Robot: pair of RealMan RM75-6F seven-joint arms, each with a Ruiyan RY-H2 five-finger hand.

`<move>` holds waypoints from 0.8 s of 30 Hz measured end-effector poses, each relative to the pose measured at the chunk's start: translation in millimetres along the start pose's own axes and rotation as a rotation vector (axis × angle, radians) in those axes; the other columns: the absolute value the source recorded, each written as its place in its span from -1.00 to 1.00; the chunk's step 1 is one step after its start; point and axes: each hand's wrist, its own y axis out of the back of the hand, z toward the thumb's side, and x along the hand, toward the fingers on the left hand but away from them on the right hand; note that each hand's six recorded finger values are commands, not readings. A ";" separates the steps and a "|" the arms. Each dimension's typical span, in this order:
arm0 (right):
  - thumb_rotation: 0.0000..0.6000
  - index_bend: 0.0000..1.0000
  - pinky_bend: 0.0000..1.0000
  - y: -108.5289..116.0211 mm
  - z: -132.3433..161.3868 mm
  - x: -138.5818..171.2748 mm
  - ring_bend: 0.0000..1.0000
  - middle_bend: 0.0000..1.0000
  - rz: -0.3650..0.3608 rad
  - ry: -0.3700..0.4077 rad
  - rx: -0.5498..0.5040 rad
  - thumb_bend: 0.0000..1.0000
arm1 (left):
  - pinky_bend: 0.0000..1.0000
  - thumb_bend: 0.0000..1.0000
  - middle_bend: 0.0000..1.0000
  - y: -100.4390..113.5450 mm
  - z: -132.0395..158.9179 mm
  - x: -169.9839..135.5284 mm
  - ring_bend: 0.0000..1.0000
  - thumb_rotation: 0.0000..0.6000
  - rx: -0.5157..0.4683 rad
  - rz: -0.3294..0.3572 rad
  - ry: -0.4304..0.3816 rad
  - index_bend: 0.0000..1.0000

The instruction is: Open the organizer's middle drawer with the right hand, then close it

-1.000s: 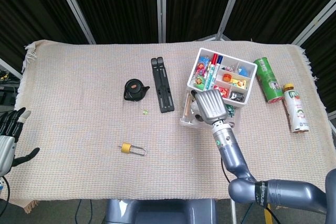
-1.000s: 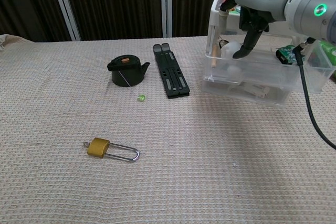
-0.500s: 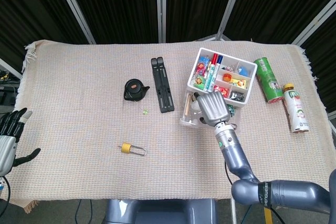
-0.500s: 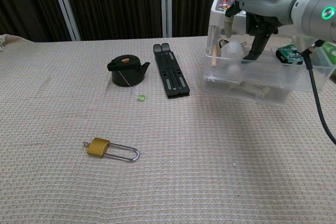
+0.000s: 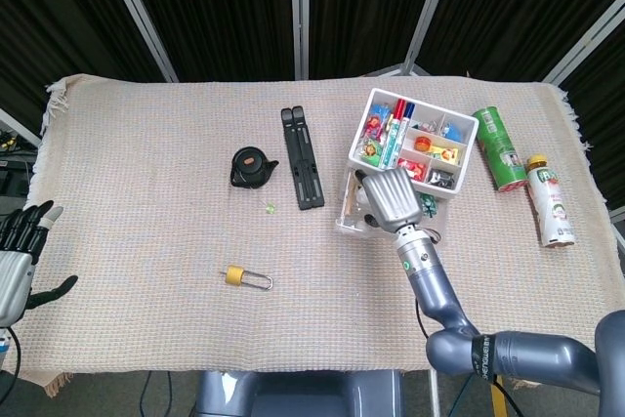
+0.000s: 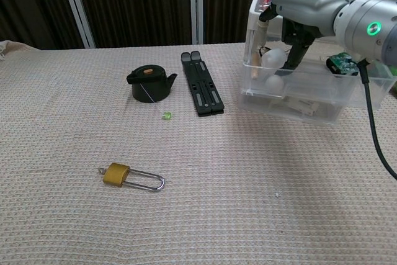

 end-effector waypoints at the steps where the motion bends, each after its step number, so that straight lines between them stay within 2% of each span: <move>1: 1.00 -0.11 0.35 -1.3 -0.8 -0.6 1.00 1.00 -0.003 0.002 0.001 -0.96 | -1.00 -0.60 -1.00 -0.1 0.1 0.1 -1.00 1.00 -0.001 -0.002 0.000 -1.00; 7: 1.00 -0.09 0.35 -7.7 -4.9 -1.3 1.00 1.00 0.001 -0.001 0.004 -0.92 | -1.00 -0.60 -1.00 -0.9 1.7 0.1 -1.00 1.00 -0.001 -0.007 -0.005 -1.00; 14: 1.00 0.08 0.35 -5.5 -5.2 -3.4 1.00 1.00 -0.043 0.011 0.001 -0.70 | -1.00 -0.60 -1.00 -1.5 3.7 -0.2 -1.00 1.00 -0.003 -0.012 -0.011 -1.00; 24: 1.00 0.06 0.35 -7.0 -6.5 -4.2 1.00 1.00 -0.097 0.033 0.014 -0.64 | -1.00 -0.60 -1.00 -1.7 4.8 0.2 -1.00 1.00 -0.007 -0.014 -0.016 -1.00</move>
